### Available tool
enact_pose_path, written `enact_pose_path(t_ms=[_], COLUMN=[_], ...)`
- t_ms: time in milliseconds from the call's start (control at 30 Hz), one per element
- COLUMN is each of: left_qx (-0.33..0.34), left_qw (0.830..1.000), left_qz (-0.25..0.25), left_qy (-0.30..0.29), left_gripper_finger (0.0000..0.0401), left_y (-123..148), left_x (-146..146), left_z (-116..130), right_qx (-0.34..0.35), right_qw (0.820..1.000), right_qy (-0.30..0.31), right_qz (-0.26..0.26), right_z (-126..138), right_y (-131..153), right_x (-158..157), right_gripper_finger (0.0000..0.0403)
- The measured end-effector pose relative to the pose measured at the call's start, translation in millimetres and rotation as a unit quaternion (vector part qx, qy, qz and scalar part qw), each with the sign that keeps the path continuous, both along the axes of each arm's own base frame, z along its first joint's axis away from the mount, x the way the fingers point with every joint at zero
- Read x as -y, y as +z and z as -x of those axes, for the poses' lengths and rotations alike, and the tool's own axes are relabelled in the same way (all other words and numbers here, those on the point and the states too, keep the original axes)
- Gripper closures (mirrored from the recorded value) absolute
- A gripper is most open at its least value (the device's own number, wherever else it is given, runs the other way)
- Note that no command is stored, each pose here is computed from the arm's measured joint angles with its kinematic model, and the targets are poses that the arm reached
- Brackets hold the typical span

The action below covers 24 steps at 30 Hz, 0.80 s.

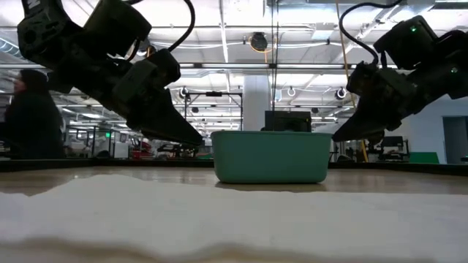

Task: Pick and placing Produce into tupperware
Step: Adjust the bin on the table

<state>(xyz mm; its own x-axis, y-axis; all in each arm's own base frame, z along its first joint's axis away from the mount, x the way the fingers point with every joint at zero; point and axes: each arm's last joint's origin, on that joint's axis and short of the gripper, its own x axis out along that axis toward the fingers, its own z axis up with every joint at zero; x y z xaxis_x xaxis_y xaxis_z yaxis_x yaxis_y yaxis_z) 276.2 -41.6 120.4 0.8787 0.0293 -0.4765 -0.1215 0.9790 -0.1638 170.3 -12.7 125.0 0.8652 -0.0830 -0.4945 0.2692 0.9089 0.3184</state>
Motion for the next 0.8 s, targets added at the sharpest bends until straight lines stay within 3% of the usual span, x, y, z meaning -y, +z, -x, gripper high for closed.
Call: enact_pose_path(t_ms=[300, 800], left_qx=[-0.001, 0.003], left_qw=[1.0, 1.0], left_qz=[0.0, 0.009], left_qy=[0.0, 0.004], left_gripper_finger=[0.0323, 0.0323], left_y=[0, 1], left_x=[0, 0], left_z=[0, 0], right_qx=[0.015, 0.024], right_qw=[0.999, 0.999], right_qy=[0.035, 0.03], right_qz=[-0.008, -0.019], right_z=[-7, -20], right_y=[-3, -16], right_x=[-14, -15], right_gripper_finger=[0.0403, 0.0403])
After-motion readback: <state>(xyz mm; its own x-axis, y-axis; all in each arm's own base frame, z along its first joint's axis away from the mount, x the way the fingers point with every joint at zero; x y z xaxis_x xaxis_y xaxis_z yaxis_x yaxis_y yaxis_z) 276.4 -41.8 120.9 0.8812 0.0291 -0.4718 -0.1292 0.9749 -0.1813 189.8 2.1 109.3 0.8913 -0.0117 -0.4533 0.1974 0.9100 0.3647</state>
